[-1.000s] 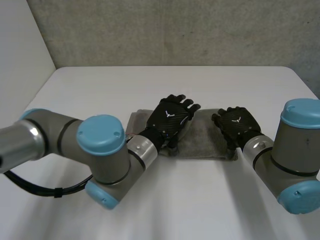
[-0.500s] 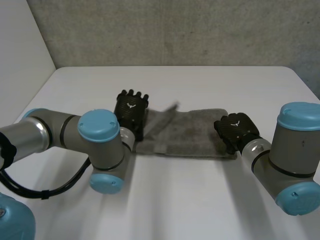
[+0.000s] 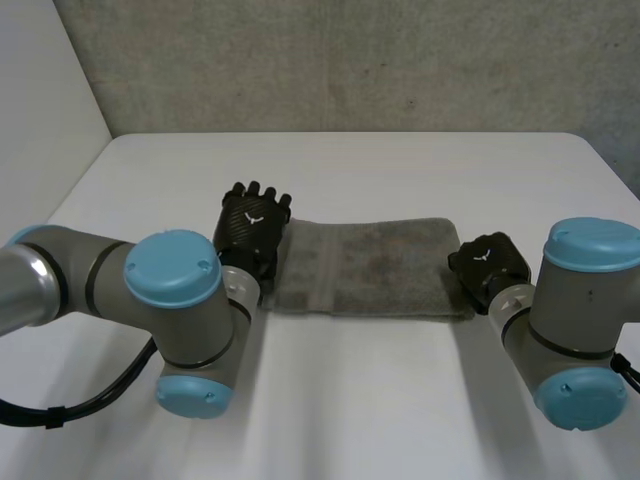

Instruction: Fold the towel.

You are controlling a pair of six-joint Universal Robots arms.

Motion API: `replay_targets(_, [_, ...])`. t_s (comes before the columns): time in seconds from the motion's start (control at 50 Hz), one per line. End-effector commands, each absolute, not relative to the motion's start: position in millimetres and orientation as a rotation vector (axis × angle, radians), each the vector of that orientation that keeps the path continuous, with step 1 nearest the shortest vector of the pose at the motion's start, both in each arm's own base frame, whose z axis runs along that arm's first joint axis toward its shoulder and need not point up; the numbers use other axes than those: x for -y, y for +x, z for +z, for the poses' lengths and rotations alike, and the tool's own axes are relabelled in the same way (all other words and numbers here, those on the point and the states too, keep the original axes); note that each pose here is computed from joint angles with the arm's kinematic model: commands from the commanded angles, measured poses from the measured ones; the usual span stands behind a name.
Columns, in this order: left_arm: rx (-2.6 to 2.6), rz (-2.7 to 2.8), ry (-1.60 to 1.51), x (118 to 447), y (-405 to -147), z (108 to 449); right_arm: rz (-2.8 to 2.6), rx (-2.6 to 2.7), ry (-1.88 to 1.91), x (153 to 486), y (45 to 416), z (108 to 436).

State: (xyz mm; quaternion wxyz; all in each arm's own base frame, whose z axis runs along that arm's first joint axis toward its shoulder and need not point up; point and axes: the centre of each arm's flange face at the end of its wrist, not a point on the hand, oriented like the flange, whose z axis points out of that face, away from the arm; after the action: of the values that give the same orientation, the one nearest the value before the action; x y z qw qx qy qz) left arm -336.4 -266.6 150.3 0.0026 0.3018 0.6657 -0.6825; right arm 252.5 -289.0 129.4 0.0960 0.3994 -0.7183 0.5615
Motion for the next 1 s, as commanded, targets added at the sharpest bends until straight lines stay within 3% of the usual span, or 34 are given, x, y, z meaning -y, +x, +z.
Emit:
replay_targets(0.02, [-2.058,-2.184,0.911,268,-332,164,1.669,2.155,1.166,286,250,133])
replay_targets(0.26, [-2.113,-2.211,0.815,279,-321,166,1.885,2.387,1.109,270,258,143])
replay_targets(0.5, [-2.235,-2.285,0.752,285,-318,170,1.816,2.463,1.106,280,261,113])
replay_targets(0.72, [-2.225,-2.3,0.749,285,-313,177,1.741,2.293,1.034,291,247,119])
replay_targets(0.92, [-2.196,-2.338,0.733,283,-308,192,1.809,1.954,1.171,292,254,168])
replay_targets(1.0, [-2.165,-2.356,0.683,286,-295,205,1.921,1.702,1.315,274,291,205])
